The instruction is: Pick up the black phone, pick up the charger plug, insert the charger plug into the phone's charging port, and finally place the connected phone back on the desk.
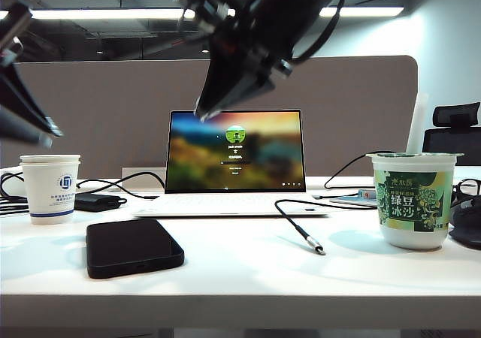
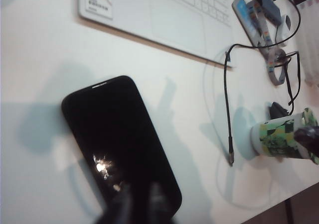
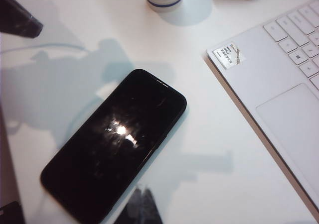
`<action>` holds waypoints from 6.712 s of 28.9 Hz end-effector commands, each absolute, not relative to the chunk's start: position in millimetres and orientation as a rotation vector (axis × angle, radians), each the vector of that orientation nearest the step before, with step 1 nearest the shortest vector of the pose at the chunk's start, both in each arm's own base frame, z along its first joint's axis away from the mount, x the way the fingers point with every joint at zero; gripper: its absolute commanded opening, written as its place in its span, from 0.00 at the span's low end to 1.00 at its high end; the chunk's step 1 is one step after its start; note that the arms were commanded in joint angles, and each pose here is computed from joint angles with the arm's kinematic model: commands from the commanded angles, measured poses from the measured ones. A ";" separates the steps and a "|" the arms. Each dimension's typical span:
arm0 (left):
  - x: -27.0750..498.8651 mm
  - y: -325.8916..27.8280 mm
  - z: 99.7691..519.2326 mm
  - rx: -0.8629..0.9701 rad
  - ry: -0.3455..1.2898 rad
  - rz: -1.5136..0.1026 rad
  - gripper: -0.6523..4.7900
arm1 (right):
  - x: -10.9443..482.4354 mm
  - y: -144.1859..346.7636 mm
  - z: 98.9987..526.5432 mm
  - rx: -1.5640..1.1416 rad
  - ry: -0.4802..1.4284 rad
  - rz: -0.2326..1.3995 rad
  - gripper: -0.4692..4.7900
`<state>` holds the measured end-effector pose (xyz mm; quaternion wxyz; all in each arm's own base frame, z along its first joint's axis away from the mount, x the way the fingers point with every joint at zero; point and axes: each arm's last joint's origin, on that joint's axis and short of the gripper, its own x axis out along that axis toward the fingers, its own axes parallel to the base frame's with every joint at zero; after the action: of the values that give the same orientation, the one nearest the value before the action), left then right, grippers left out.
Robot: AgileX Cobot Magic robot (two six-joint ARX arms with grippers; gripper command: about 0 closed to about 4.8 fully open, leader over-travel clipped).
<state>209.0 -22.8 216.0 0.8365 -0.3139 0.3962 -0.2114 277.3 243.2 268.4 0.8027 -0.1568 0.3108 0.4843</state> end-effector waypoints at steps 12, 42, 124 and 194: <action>232.4 -28.2 177.3 -0.736 1.004 -0.396 0.73 | 289.7 274.1 217.5 -0.362 0.723 1.050 0.09; 244.9 -45.2 155.2 -0.770 1.075 -0.413 0.73 | 301.1 287.2 167.7 -0.377 0.813 0.964 0.09; 265.7 -94.3 208.8 -0.391 0.668 -0.913 0.11 | 286.2 213.6 290.0 -0.177 0.732 1.126 0.09; 173.9 -116.0 326.4 0.063 -0.164 -1.564 0.11 | 188.3 161.2 418.7 -0.052 0.225 1.595 0.73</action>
<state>175.3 -116.7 320.2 0.7090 0.0224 -0.0528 -0.7029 188.1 160.9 415.3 0.6952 -0.0232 0.1151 0.7091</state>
